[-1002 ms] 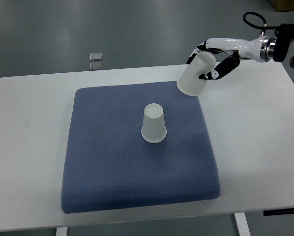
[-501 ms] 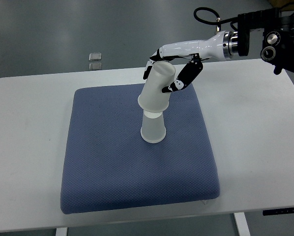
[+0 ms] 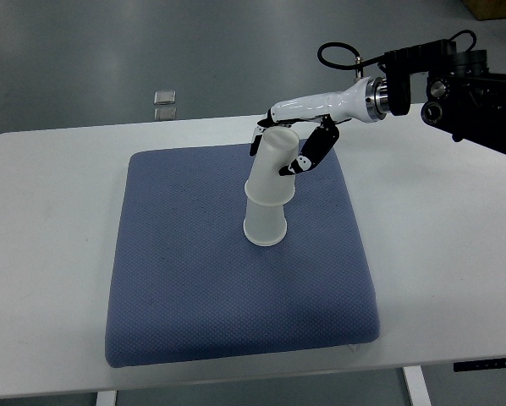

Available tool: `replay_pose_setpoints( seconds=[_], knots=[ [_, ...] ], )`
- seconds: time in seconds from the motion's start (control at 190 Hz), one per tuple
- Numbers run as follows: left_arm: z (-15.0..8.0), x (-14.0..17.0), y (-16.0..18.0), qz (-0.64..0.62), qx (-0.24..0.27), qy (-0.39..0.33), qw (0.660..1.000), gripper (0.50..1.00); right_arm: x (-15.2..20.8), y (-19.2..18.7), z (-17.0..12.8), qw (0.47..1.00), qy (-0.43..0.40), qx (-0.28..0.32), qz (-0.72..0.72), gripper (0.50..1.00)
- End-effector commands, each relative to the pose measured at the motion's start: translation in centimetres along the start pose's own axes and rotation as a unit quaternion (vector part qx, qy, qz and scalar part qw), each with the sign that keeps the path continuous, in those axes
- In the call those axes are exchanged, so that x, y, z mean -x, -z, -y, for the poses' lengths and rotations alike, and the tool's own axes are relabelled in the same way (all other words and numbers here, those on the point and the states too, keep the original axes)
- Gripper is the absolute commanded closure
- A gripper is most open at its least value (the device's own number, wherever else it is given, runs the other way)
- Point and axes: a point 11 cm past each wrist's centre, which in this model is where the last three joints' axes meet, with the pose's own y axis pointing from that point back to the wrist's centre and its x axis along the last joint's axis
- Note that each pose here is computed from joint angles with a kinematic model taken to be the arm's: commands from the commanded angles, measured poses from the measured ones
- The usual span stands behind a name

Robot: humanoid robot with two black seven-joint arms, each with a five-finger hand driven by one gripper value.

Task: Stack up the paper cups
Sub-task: 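Open the right hand and withdraw it away from the cups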

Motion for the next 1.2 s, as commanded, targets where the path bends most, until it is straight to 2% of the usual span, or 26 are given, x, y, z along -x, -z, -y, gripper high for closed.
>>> replay_pose_setpoints(
  seconds=[0.0,0.253,0.332,0.438,0.474,0.517,0.785,0.917,1.091,1.197],
  knots=[
    [0.0,0.0,0.0,0.000,0.000,0.000,1.000,0.500,0.2,0.1,0.3,1.000,0.004,0.000,-0.003,0.863],
    [0.0,0.0,0.0,0.000,0.000,0.000,1.000,0.500,1.1,-0.6,1.1,1.000,0.007,0.007,-0.003,0.852],
    [0.0,0.0,0.0,0.000,0.000,0.000,1.000,0.500,1.6,-1.0,1.3,1.000,0.002,0.009,-0.001,0.773],
    [0.0,0.0,0.0,0.000,0.000,0.000,1.000,0.500,1.9,-1.2,1.4,1.000,0.001,0.010,0.003,0.693],
    [0.0,0.0,0.0,0.000,0.000,0.000,1.000,0.500,2.0,-1.1,1.5,1.000,0.002,0.008,0.004,0.632],
    [0.0,0.0,0.0,0.000,0.000,0.000,1.000,0.500,2.1,-0.9,1.7,1.000,0.006,0.006,0.004,0.595],
    [0.0,0.0,0.0,0.000,0.000,0.000,1.000,0.500,0.7,-1.9,0.9,0.999,-0.023,0.016,0.019,0.587],
    [0.0,0.0,0.0,0.000,0.000,0.000,1.000,0.500,-1.4,-3.9,-0.4,0.990,-0.097,0.014,0.097,0.587],
    [0.0,0.0,0.0,0.000,0.000,0.000,1.000,0.500,-0.1,-8.9,-1.9,0.945,-0.182,0.006,0.273,0.587],
    [0.0,0.0,0.0,0.000,0.000,0.000,1.000,0.500,2.5,-10.4,-0.5,0.911,-0.199,-0.005,0.361,0.587]
  ],
)
